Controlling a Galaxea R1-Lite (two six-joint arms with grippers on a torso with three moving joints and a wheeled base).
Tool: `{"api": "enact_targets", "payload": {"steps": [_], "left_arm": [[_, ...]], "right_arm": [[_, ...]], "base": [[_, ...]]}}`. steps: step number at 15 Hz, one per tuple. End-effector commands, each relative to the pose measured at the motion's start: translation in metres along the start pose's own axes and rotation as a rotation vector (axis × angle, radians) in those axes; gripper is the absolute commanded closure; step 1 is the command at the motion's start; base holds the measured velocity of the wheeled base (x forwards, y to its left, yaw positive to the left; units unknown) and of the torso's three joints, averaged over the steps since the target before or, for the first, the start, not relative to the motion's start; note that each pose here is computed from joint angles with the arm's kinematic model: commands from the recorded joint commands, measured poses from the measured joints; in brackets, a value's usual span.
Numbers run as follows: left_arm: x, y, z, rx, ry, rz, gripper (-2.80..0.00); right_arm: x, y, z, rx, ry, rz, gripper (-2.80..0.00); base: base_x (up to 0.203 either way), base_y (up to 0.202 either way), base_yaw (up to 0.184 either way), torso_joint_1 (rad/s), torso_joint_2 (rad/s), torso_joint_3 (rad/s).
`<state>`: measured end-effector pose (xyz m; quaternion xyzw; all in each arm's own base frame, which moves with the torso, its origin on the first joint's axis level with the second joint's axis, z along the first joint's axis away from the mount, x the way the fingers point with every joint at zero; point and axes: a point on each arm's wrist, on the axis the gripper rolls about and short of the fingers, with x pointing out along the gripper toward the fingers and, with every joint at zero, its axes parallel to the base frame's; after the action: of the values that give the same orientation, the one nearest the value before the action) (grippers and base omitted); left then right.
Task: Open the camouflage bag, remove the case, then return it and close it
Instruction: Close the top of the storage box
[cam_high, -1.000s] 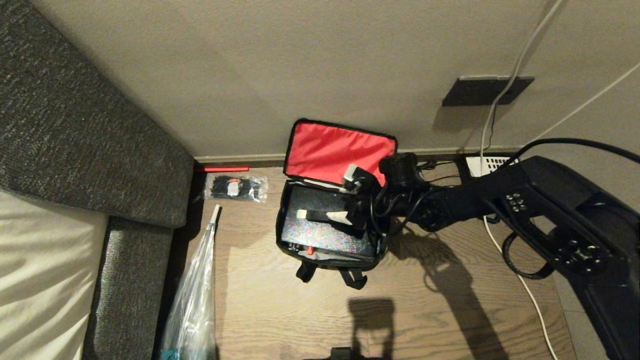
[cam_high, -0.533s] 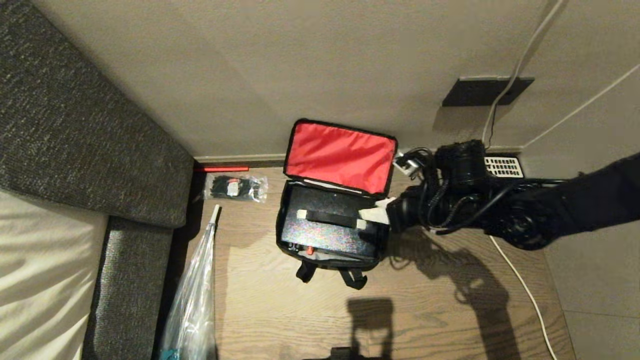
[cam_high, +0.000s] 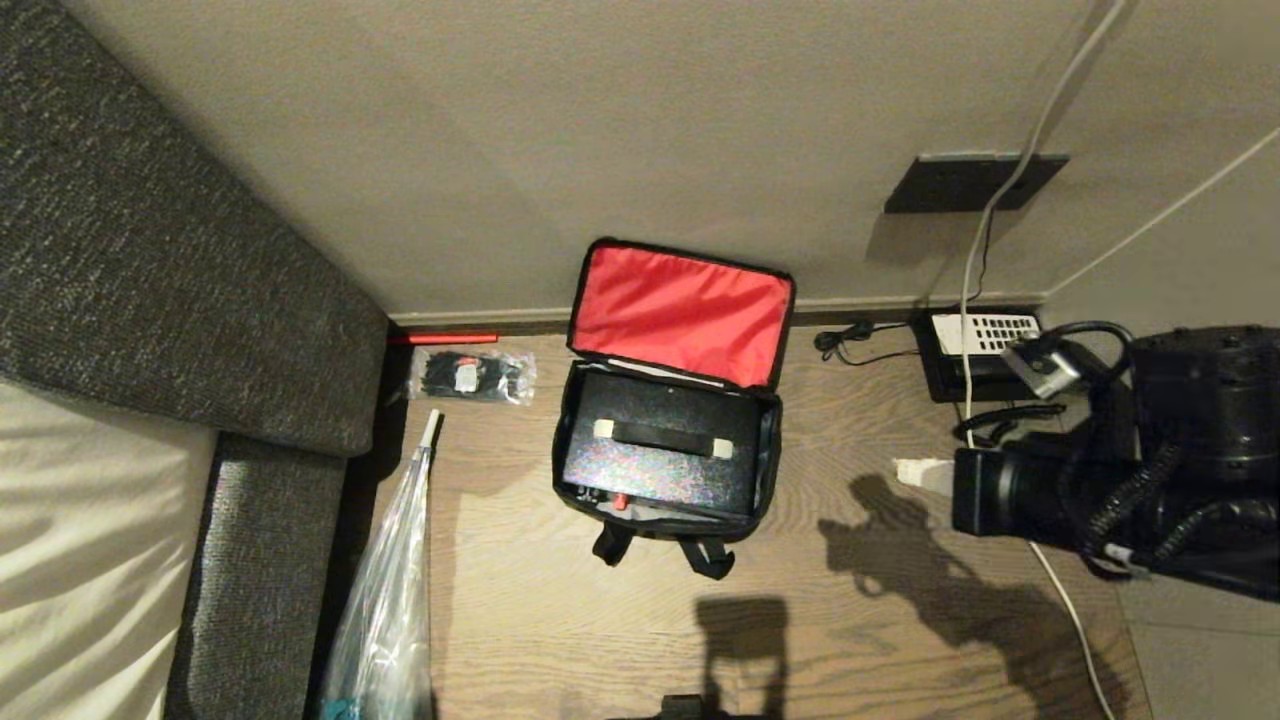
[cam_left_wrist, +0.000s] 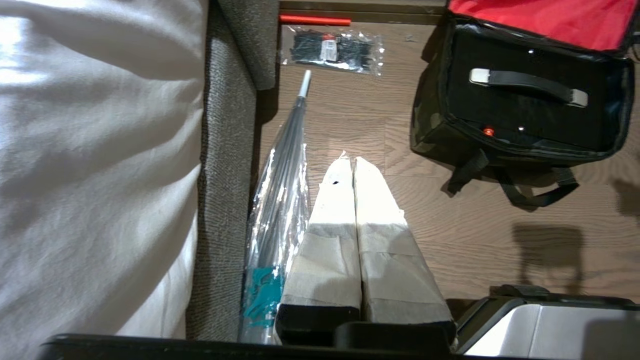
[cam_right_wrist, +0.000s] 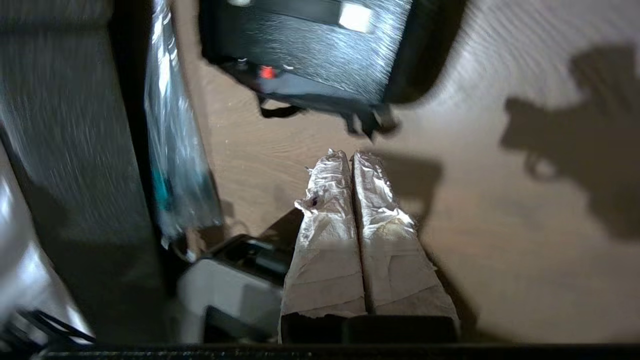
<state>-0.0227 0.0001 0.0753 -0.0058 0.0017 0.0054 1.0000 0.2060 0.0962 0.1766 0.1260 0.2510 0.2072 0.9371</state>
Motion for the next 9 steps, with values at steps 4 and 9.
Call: {"api": "enact_targets", "payload": {"steps": [4,9], "left_arm": [[0.000,0.000,-0.001,-0.001,0.001,0.003,0.00],[0.000,0.000,-0.001,-0.001,0.001,0.003,0.00]], "right_arm": [[-0.030,-0.013,-0.030,0.169,0.018,-0.185,0.00],[0.014,-0.010,-0.006,0.171,0.026,-0.190,0.00]], "base": [[0.000,0.000,0.000,0.000,0.00,0.000],[0.000,0.000,0.000,0.000,0.00,0.000]]}}
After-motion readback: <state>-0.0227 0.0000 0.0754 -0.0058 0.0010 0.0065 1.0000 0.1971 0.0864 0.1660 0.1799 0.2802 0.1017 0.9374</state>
